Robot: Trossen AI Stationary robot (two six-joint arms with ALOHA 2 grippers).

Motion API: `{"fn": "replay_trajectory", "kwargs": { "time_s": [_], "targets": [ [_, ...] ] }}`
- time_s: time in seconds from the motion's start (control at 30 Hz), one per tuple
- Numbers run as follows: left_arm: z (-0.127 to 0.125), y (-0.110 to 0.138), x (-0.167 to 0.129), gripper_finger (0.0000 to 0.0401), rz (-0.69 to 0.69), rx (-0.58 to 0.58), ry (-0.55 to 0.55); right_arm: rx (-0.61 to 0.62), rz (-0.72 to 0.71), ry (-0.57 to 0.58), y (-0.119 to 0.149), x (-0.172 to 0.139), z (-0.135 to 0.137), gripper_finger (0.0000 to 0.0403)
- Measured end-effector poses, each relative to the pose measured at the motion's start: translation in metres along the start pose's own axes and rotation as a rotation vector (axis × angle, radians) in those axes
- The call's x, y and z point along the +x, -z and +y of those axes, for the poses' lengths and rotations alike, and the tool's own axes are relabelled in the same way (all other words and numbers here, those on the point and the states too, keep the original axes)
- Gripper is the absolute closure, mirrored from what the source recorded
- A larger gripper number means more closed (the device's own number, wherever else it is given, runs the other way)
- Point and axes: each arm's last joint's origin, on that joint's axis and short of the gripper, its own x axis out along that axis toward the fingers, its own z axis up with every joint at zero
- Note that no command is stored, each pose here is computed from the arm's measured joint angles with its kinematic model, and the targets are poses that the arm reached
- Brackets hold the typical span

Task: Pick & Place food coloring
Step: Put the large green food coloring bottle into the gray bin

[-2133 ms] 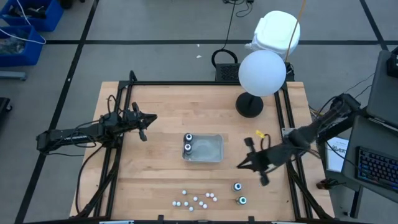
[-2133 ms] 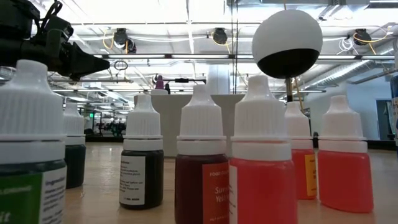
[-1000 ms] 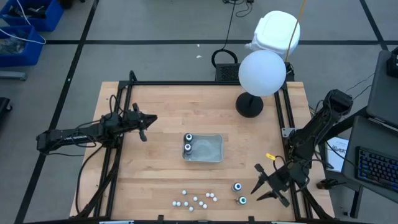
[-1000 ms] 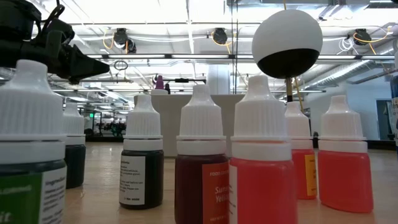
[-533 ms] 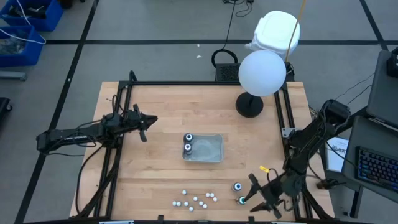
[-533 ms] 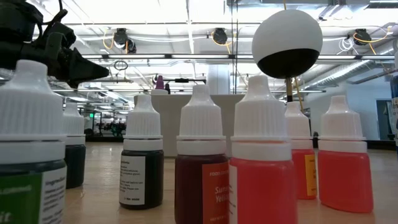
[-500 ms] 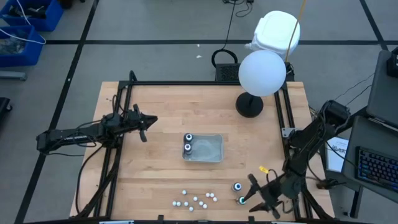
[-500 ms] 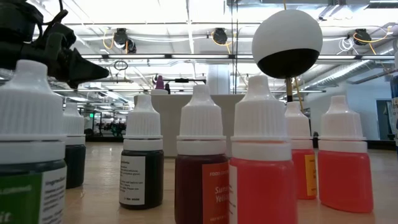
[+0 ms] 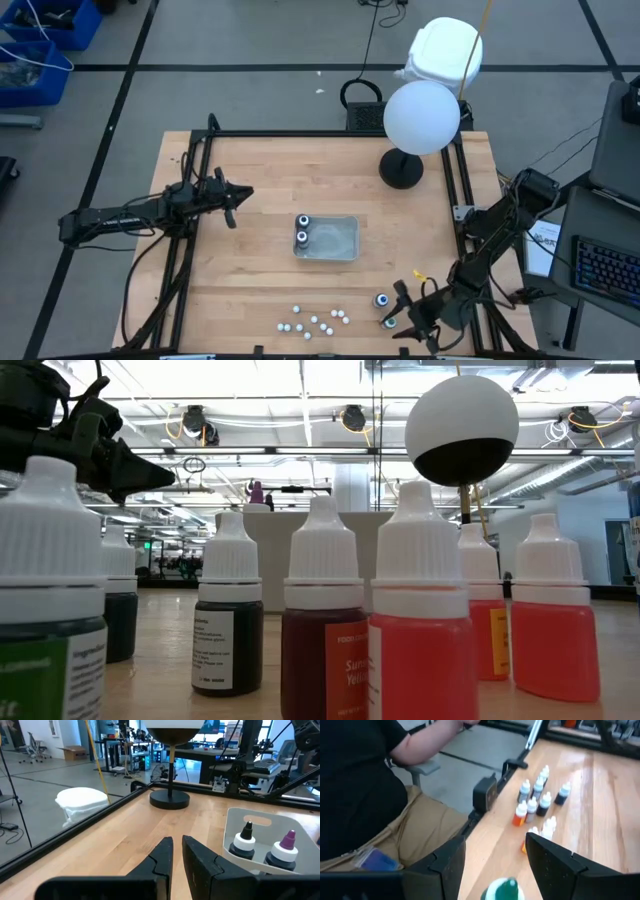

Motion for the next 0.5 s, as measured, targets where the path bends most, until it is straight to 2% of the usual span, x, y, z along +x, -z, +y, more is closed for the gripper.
{"fn": "replay_trajectory", "kwargs": {
  "time_s": [0.33,0.5],
  "targets": [
    [0.000,0.000,0.000,0.0354,0.000,-0.003,0.000,-0.010,0.056,-0.004,0.007,-0.003,0.004,0.0204],
    [0.000,0.000,0.000,0.0354,0.000,-0.003,0.000,0.030,0.103,0.055,0.013,-0.003,0.002,0.0204]
  ]
}}
